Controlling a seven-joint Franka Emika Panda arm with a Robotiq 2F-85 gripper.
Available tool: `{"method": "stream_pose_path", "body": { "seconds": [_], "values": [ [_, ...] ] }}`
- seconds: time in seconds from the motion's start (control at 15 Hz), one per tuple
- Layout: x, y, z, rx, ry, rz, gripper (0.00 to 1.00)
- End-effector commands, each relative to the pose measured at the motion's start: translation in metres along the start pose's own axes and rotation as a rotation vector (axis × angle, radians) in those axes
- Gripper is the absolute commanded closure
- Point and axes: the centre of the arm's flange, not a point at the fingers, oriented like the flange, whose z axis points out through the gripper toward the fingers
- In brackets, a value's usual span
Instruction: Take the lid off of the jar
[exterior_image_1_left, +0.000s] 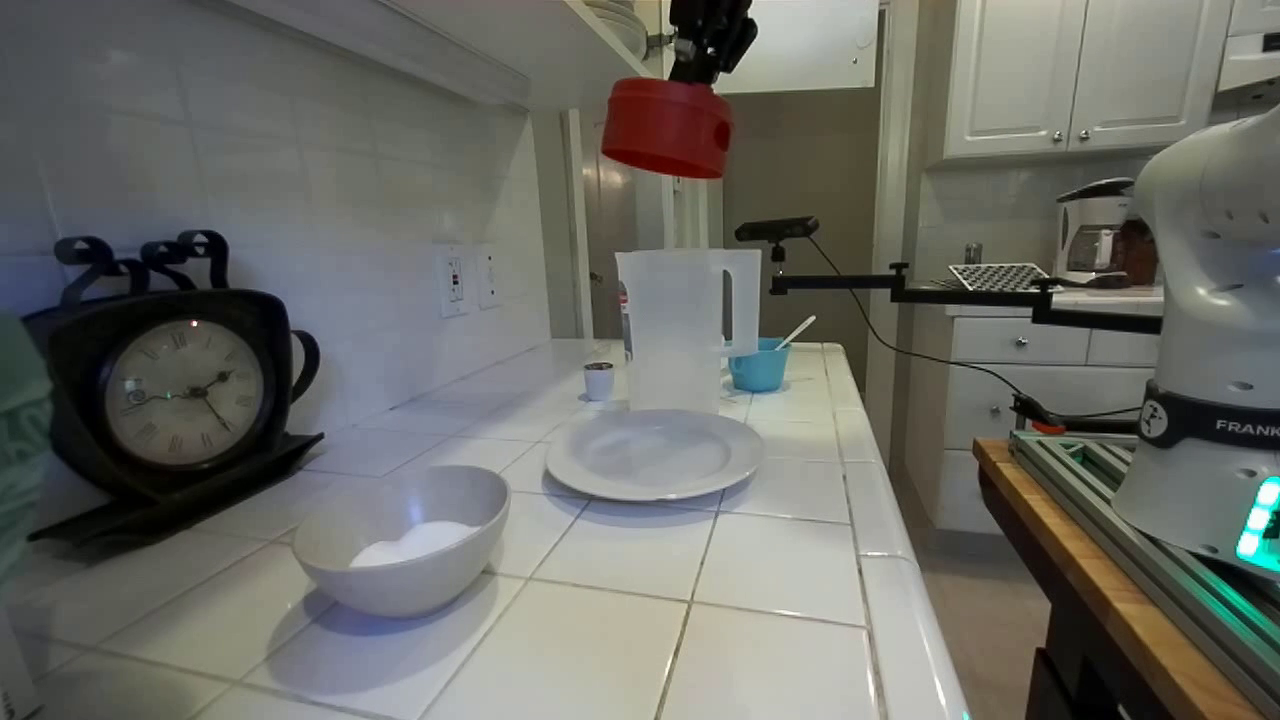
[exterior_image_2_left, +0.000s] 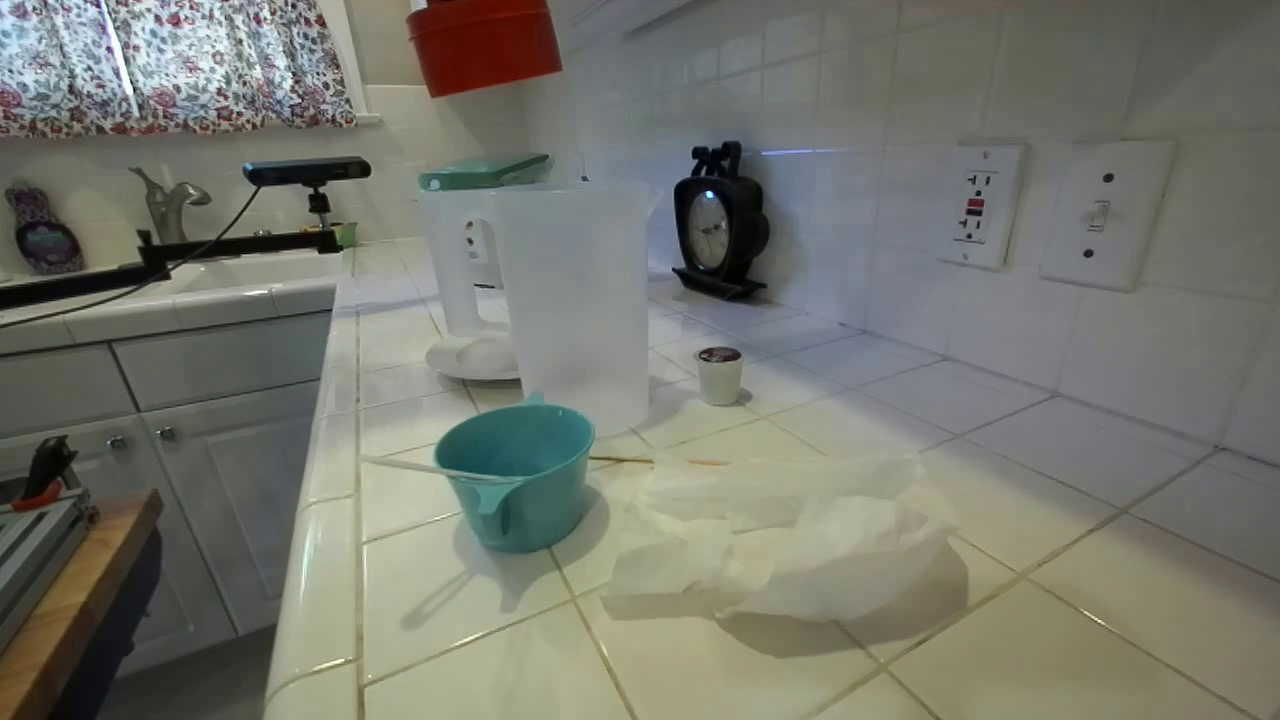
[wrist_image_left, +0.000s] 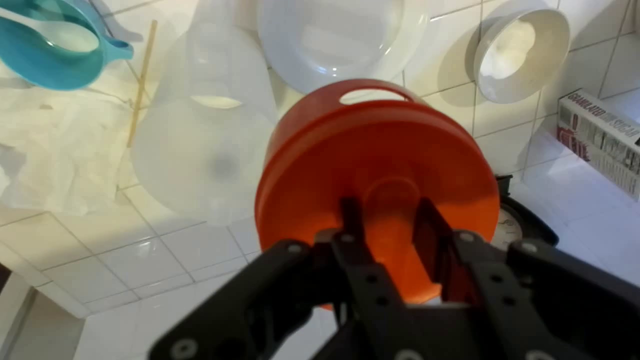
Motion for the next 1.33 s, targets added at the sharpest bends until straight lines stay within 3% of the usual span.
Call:
{"method": "stream_pose_path", "body": {
  "seconds": [0.0, 0.27, 0.93, 1.27],
  "values": [
    [-0.013, -0.004, 0.017, 0.04, -0.021, -0.086, 0.92],
    [-0.038, -0.005, 0.053, 0.029, -0.065, -0.154, 0.92],
    [-0.086, -0.015, 0.128, 0.038, -0.034, -0.203, 0.92],
    [-0.093, -0.02, 0.163, 0.051, -0.025, -0.211, 0.92]
  ]
}}
